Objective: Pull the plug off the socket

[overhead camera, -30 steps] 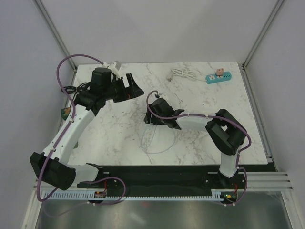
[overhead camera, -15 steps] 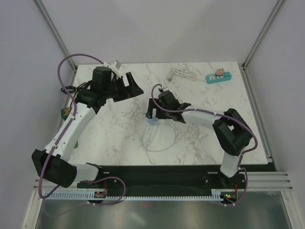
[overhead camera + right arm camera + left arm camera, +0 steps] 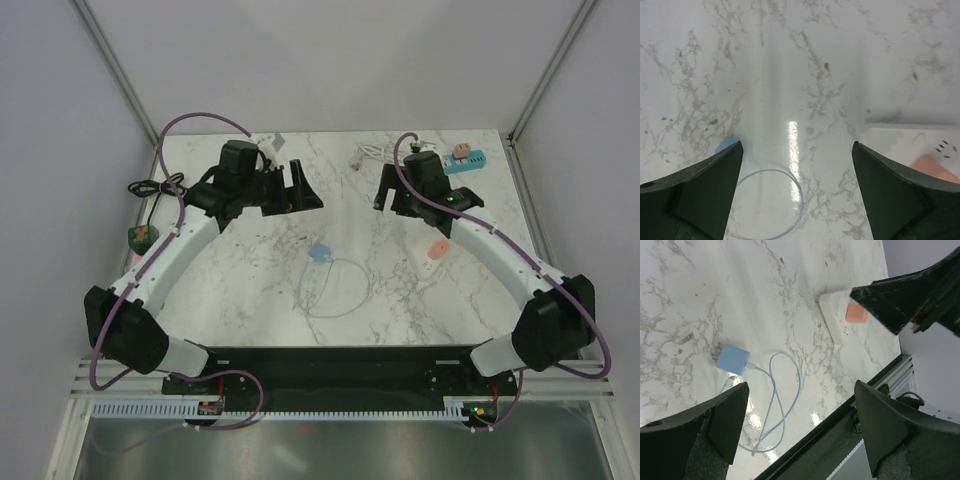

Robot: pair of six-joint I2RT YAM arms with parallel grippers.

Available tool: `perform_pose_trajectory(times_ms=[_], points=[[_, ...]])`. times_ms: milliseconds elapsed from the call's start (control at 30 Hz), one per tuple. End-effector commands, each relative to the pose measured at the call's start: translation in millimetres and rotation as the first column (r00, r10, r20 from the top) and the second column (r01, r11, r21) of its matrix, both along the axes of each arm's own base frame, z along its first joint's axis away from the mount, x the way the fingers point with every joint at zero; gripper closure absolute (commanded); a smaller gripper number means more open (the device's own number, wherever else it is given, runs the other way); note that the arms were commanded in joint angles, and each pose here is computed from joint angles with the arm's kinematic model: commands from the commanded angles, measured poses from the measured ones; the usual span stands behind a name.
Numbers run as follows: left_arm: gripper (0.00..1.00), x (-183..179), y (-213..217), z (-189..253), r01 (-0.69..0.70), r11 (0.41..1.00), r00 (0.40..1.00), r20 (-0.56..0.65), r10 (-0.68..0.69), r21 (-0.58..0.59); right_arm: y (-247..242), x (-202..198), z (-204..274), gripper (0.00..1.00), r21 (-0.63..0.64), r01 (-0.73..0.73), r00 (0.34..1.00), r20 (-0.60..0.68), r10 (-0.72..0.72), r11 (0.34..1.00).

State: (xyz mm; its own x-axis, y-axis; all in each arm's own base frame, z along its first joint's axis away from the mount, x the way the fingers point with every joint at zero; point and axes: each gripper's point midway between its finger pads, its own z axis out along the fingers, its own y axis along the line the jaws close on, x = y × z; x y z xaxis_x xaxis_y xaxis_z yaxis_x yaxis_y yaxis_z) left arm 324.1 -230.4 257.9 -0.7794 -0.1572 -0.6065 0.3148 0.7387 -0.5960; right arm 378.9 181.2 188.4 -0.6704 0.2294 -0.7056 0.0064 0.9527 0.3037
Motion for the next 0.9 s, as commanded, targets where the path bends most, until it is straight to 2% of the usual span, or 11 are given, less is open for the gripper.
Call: perform_pose_trajectory(times_ms=[0, 100, 133, 267, 400, 600, 700, 867], points=[[0.07, -2.4, -46.9, -8.8, 0.161, 0.987, 0.986, 0.045, -0.161, 0.001, -59.8, -35.6, -3.7, 0.02, -0.124, 0.1, 0.993, -0.057, -0.107, 0.987], [0.08, -1.8, -85.4, -13.4, 0.224, 0.975, 0.972, 0.066, -0.224, 0.0, -80.4, -60.0, -8.4, 0.02, -0.115, 0.151, 0.984, -0.076, -0.16, 0.982], [0.08, 6.5, -100.5, -22.7, 0.237, 0.971, 0.97, 0.062, -0.237, -0.001, -87.5, -69.0, -9.7, 0.02, -0.118, 0.17, 0.981, -0.075, -0.179, 0.978], [0.08, 1.9, -160.9, -46.1, 0.33, 0.944, 0.943, 0.054, -0.329, -0.009, -102.7, -94.2, -20.4, 0.02, -0.108, 0.221, 0.966, -0.109, -0.233, 0.969], [0.11, 7.4, -206.8, -68.2, 0.35, 0.937, 0.934, 0.072, -0.349, 0.004, -133.0, -117.8, -41.5, 0.02, -0.15, 0.305, 0.928, -0.176, -0.329, 0.94], [0.12, 21.3, -240.4, -113.9, 0.353, 0.935, 0.935, 0.036, -0.353, -0.003, -157.3, -130.3, -51.4, 0.02, -0.129, 0.349, 0.901, -0.227, -0.371, 0.928], [0.13, 23.7, -254.2, -122.7, 0.364, 0.93, 0.931, 0.024, -0.363, -0.055, -159.0, -127.2, -52.5, 0.02, -0.098, 0.336, 0.905, -0.241, -0.35, 0.937], [0.2, 23.6, -267.9, -142.1, 0.346, 0.933, 0.937, -0.005, -0.348, -0.097, -157.6, -121.1, -53.2, 0.02, -0.059, 0.32, 0.91, -0.257, -0.324, 0.946]])
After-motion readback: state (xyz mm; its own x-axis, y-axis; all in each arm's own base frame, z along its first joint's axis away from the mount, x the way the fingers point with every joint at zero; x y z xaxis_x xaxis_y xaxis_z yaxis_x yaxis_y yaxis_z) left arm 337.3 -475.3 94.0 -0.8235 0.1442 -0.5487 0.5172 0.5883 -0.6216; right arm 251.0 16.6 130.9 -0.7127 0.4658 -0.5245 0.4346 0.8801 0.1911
